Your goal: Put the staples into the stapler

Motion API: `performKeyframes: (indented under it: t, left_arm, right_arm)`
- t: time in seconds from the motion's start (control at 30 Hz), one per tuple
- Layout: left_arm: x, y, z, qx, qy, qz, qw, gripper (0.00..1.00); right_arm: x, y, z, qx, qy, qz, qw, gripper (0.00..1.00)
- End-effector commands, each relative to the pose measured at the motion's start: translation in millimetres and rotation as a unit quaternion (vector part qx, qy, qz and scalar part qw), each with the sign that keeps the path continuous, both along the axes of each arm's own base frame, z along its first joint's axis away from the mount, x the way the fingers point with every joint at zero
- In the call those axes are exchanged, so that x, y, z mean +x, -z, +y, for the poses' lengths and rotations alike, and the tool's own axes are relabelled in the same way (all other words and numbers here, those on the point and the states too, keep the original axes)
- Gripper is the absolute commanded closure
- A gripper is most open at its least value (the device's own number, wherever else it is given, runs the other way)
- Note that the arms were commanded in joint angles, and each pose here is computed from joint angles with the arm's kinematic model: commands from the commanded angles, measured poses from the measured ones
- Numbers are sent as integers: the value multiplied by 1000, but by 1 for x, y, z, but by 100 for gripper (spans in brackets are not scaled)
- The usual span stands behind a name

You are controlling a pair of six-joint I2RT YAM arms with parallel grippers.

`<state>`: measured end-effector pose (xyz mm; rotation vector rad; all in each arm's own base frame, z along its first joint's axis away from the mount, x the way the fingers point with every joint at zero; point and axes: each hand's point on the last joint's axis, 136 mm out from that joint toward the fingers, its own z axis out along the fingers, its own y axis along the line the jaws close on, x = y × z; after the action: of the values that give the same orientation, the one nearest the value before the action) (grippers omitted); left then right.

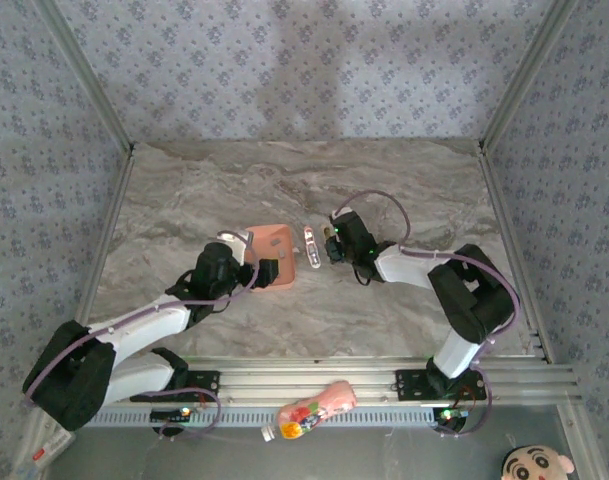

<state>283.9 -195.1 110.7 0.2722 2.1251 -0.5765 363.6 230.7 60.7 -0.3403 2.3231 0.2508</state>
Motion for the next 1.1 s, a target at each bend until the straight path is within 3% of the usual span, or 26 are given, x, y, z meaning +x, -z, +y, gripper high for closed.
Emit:
performKeyframes:
  t: [0.0,1.07]
  left_arm:
    - [4,-17,-6,-8,8,-16,1000,3]
    - [5,-15,-9,-10,11,-12,1000,3]
  right_arm:
    - [-3,7,4,4,-17,7,1000,86]
    - [-25,16,-5,-39,-10,27,999,86]
